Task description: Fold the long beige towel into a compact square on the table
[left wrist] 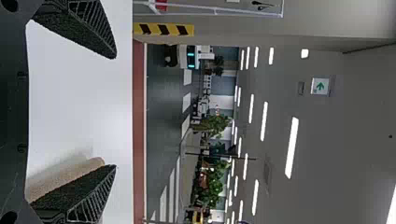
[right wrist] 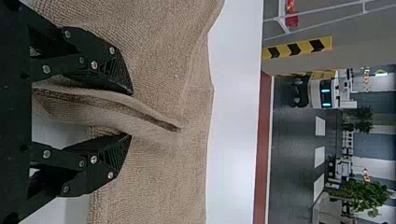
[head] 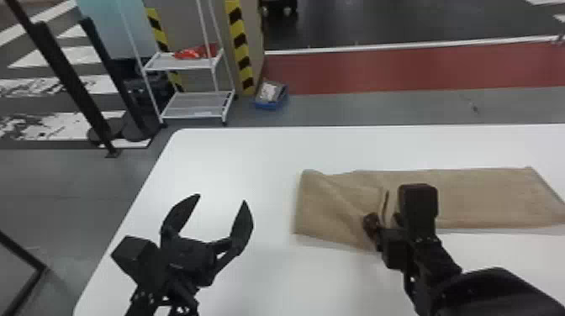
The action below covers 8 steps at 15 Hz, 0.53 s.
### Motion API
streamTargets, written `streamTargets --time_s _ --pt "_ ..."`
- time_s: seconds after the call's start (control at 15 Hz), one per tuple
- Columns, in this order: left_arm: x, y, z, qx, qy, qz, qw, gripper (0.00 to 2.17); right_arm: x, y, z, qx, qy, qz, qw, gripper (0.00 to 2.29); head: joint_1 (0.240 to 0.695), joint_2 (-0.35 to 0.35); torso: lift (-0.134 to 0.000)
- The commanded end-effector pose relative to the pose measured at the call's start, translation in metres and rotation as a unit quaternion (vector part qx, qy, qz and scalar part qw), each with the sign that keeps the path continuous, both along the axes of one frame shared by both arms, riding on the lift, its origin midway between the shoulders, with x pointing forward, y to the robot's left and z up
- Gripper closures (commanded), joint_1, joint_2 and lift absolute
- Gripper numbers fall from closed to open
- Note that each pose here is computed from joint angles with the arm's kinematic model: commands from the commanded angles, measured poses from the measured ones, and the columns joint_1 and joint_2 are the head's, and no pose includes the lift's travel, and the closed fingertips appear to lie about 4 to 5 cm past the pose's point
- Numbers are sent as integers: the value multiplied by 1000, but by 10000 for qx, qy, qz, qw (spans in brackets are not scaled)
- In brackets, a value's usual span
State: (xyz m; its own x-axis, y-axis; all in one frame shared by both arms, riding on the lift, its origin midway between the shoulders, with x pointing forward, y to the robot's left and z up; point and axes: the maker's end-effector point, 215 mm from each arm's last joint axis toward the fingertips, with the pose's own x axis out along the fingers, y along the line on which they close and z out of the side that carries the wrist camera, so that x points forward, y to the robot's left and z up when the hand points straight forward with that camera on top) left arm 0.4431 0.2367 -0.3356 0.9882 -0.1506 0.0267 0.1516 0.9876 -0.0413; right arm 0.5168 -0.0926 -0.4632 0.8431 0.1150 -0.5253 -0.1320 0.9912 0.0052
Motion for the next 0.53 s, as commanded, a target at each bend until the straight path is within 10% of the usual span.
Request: streamTargets --time_s 0.0,0.47 --pt "-3 0 2 15 -6 -3 10000 26 -2 3 6 6 -58 1 10000 471 695 165 -123" --pt "-7 -1 3 9 -5 -23 10000 26 -7 0 0 -116 105 18 9999 613 695 167 -123"
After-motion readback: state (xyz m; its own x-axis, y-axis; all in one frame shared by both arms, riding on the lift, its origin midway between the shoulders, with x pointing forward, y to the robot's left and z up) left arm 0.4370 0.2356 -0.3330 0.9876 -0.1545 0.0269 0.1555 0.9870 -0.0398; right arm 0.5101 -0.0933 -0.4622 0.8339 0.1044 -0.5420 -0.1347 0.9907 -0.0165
